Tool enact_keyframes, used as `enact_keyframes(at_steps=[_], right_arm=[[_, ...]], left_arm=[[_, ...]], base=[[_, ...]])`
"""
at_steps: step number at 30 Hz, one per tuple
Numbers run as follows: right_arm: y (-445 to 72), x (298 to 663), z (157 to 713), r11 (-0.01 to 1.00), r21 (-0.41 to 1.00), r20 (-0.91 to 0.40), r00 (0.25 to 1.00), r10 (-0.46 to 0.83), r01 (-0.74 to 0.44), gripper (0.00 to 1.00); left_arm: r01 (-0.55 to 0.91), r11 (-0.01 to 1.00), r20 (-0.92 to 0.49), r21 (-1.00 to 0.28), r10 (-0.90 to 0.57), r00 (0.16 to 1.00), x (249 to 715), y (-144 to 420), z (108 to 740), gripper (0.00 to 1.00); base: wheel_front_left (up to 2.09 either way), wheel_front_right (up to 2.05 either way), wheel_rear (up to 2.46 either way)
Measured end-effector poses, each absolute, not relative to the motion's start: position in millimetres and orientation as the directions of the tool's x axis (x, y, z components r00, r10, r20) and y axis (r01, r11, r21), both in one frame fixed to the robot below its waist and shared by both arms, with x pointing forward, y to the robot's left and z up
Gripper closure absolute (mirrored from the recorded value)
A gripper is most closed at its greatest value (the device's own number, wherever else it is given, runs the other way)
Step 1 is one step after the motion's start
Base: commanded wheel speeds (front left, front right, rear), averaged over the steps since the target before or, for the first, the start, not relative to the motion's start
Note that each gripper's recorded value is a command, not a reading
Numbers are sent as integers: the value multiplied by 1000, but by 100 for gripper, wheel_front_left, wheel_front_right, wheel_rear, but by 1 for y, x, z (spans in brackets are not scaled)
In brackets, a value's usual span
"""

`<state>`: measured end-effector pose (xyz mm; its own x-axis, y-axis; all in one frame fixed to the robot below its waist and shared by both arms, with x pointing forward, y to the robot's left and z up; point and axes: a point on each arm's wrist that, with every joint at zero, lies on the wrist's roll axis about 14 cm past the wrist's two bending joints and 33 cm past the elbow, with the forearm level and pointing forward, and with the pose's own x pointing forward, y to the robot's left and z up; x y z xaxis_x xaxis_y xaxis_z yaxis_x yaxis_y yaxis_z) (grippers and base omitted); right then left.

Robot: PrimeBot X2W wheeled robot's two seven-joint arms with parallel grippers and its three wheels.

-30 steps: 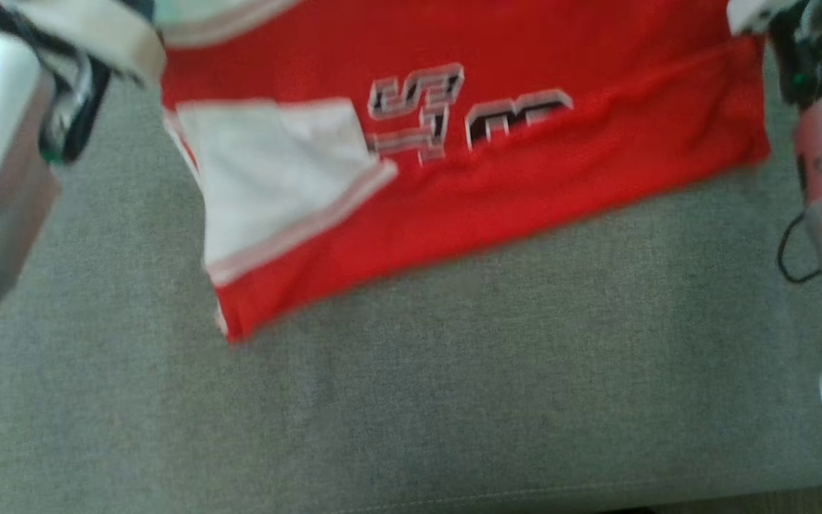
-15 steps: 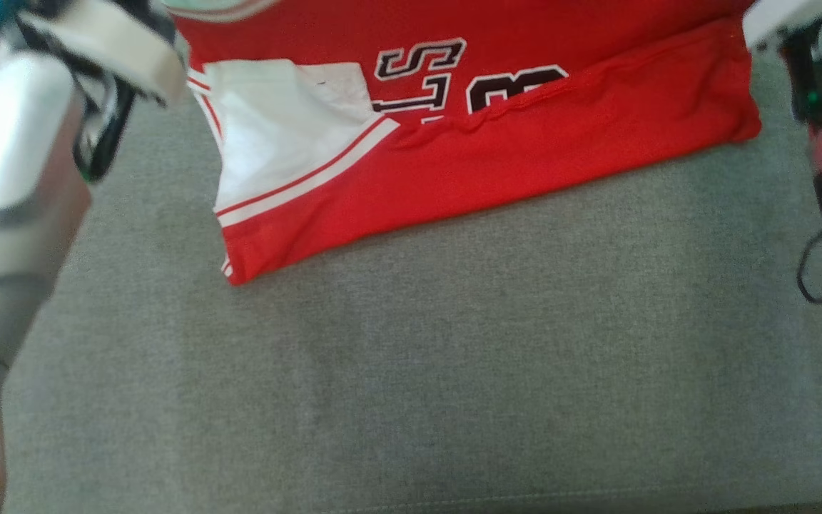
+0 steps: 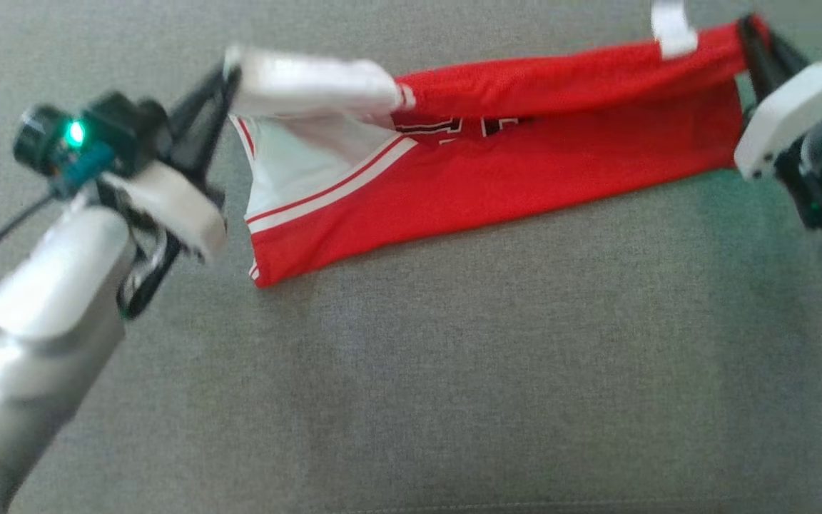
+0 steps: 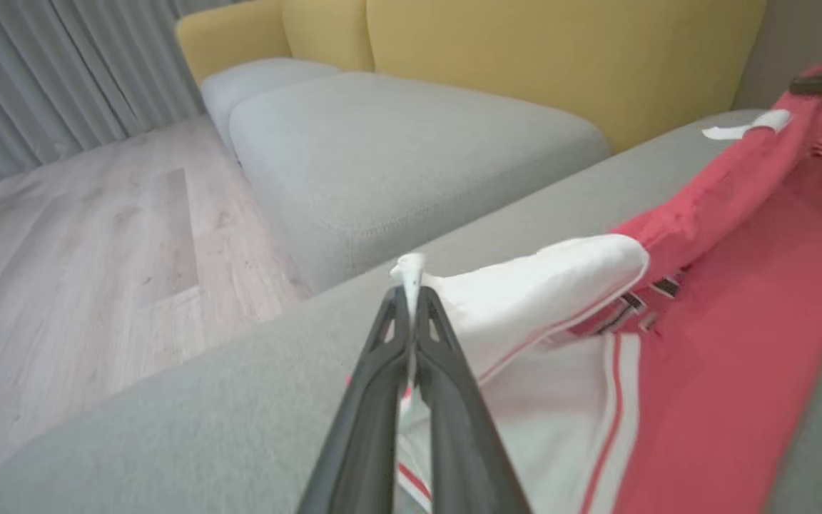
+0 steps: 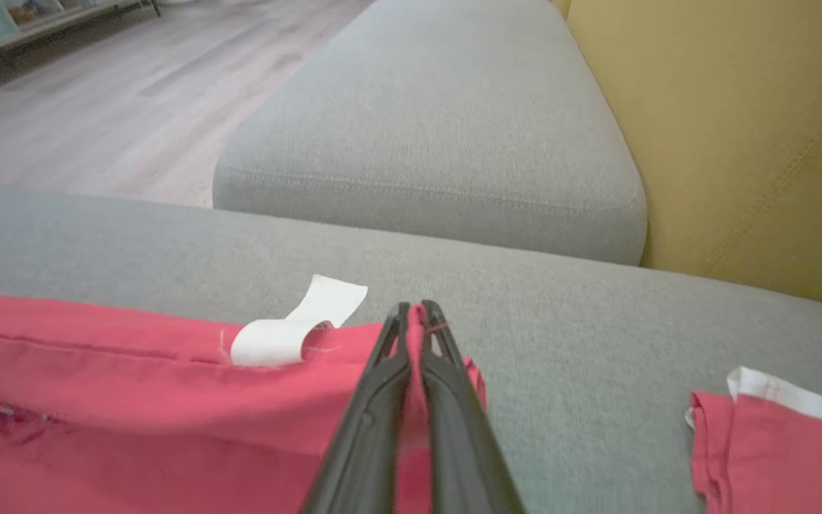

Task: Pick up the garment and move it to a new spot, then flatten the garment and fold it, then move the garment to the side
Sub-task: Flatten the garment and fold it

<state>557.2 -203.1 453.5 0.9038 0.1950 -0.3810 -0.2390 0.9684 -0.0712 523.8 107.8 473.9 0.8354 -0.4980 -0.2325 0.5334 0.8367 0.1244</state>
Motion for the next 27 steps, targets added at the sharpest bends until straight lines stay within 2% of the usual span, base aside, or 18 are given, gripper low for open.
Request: enact_keyframes(at_steps=[10, 24, 25, 26, 27], right_arm=[[-228, 527, 428, 935, -182, -536, 828, 165, -304, 100], [-234, 504, 396, 908, -207, -663, 735, 143, -364, 100], [-236, 501, 393, 907, -209, -679, 722, 133, -364, 88], [-238, 499, 391, 908, -210, -689, 713, 126, -363, 0], [-239, 497, 390, 914, -200, -700, 704, 119, -353, 0]], left_arm=[[637, 770, -436, 48, -557, 707, 461, 98, 430, 100], [662, 749, -528, 20, -555, 643, 446, 94, 420, 100], [663, 748, -540, 19, -550, 637, 445, 94, 418, 75], [661, 750, -550, 23, -543, 635, 444, 95, 417, 0], [655, 755, -545, 29, -538, 643, 445, 95, 418, 0]], base=[[0, 0, 0], [0, 0, 0], [0, 0, 0], [0, 0, 0], [0, 0, 0]])
